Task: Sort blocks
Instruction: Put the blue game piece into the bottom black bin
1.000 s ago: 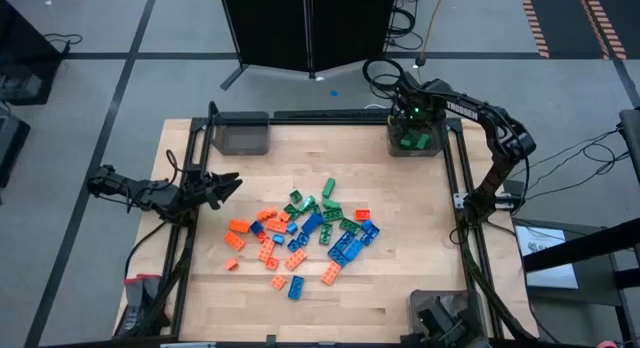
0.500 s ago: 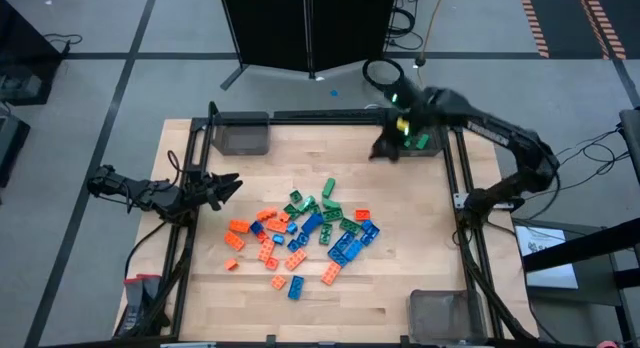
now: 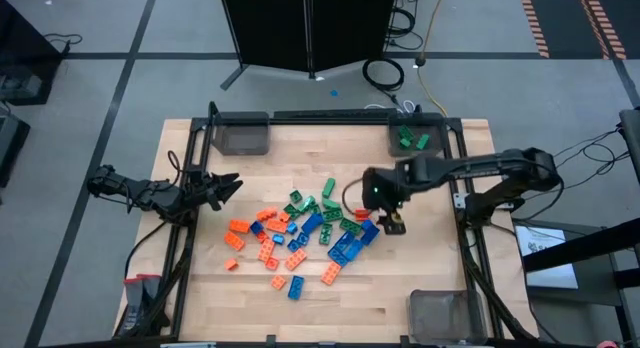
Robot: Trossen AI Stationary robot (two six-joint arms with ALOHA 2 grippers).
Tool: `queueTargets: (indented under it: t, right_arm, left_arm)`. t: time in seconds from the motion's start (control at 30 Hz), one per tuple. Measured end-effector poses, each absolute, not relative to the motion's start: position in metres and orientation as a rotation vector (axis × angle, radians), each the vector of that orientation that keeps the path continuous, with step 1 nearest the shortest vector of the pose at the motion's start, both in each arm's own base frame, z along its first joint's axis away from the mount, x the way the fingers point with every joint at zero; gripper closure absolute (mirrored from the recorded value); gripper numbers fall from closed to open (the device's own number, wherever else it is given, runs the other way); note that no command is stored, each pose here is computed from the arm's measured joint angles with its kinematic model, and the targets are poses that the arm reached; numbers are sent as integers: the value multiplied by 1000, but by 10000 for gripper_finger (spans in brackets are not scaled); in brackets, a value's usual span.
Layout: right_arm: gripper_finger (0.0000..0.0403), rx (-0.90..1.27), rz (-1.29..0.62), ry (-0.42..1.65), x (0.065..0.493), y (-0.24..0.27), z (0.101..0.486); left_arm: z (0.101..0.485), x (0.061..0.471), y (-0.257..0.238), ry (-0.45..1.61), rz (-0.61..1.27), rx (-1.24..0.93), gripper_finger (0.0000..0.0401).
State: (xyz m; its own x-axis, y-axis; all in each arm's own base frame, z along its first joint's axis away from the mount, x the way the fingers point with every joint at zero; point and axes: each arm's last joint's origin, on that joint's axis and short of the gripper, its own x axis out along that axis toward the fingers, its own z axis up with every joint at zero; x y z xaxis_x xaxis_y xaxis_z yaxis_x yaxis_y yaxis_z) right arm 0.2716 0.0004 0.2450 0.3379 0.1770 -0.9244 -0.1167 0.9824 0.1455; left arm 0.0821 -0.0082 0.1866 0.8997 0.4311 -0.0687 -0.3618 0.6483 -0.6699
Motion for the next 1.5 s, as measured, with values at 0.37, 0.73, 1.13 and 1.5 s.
queueTargets:
  t: [0.37, 0.73, 1.13, 1.5]
  right_arm:
    - [160, -103, 356, 1102, 285, 42, 214]
    - [160, -276, 379, 1257, 299, 56, 165]
    - [201, -272, 359, 1382, 306, 57, 129]
    - [287, -83, 174, 1354, 311, 54, 157]
  left_arm:
    - [186, 82, -8, -97, 454, -758, 98]
    - [185, 82, -8, -92, 456, -755, 98]
    - [185, 82, -8, -95, 456, -760, 98]
    - [185, 82, -8, -91, 457, -754, 98]
